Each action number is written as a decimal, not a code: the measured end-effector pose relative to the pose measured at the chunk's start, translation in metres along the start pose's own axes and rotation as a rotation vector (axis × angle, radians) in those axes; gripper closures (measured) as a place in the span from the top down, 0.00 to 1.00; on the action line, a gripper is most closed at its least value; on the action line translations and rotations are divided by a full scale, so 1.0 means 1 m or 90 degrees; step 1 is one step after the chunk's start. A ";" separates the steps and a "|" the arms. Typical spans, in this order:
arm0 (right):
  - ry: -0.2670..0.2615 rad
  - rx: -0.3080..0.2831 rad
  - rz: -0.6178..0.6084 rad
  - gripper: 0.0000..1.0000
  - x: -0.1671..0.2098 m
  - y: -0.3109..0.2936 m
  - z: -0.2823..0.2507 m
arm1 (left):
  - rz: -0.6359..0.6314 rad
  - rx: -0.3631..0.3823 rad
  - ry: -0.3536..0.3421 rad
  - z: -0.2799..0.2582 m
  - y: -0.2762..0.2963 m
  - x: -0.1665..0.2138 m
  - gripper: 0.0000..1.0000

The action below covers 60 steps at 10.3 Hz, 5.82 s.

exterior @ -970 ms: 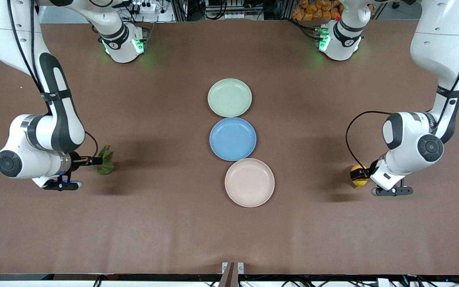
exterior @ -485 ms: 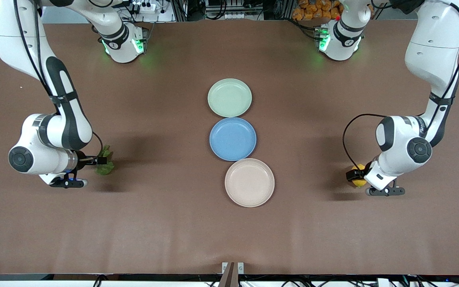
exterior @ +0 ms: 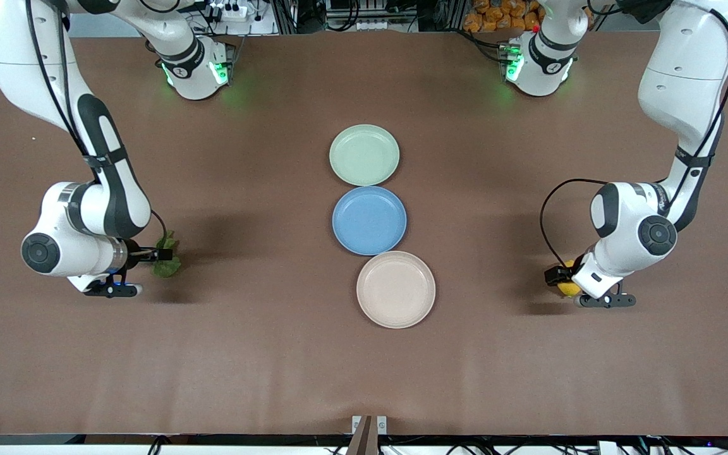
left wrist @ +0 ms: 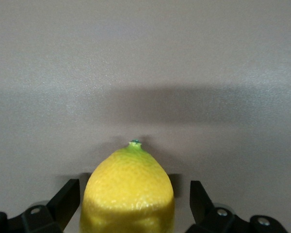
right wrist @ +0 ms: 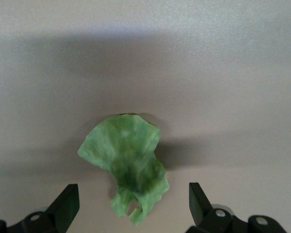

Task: Place lemon and lettuce in plates
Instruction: 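Close the right gripper on the lettuce while the left gripper grasps the lemon, then carry the lettuce to the green plate while the left gripper carries the lemon, then open the right gripper over the green plate while the left releases the lemon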

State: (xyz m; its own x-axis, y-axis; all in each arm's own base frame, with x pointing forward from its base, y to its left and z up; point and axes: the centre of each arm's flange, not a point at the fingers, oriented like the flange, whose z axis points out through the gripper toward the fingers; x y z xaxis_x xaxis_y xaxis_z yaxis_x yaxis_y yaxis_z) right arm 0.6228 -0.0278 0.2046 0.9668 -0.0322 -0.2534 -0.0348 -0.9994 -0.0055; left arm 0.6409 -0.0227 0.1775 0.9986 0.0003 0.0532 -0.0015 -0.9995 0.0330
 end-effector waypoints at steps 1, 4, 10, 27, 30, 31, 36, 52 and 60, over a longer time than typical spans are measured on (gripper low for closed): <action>0.004 -0.001 -0.001 1.00 0.002 -0.001 0.005 | 0.000 0.000 0.002 0.001 0.000 0.000 1.00; 0.014 -0.005 -0.004 1.00 0.007 -0.003 0.019 | 0.001 0.000 0.001 0.004 0.000 -0.003 0.93; 0.011 -0.005 -0.004 0.23 0.007 -0.004 0.022 | 0.022 0.002 0.012 0.001 -0.008 -0.001 0.61; 0.046 0.030 0.060 0.02 -0.045 -0.198 -0.087 | 0.029 -0.047 0.045 -0.103 0.242 0.015 0.60; 0.048 0.024 0.120 0.02 -0.071 -0.262 -0.090 | -0.007 -0.072 0.047 -0.098 0.296 0.011 0.60; 0.048 0.021 0.142 0.02 -0.084 -0.286 -0.091 | -0.022 -0.080 0.050 -0.096 0.315 0.011 0.60; 0.033 0.029 0.225 0.02 -0.161 -0.407 -0.079 | -0.038 -0.113 0.064 -0.052 0.362 0.012 0.60; 0.023 -0.001 0.296 0.13 -0.305 -0.557 0.040 | -0.095 -0.154 0.098 -0.038 0.375 0.027 1.00; 0.095 0.014 0.282 1.00 -0.207 -0.494 0.002 | -0.074 -0.032 0.032 -0.078 0.234 0.078 1.00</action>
State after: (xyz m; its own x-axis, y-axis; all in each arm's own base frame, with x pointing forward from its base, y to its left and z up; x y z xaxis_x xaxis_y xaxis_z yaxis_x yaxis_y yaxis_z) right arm 0.4392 0.4722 0.2581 0.8838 -0.4585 -0.0935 -0.4556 -0.8887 0.0510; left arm 0.7144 -0.2545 0.2669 0.9882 0.1195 0.0956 0.1108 -0.9896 0.0921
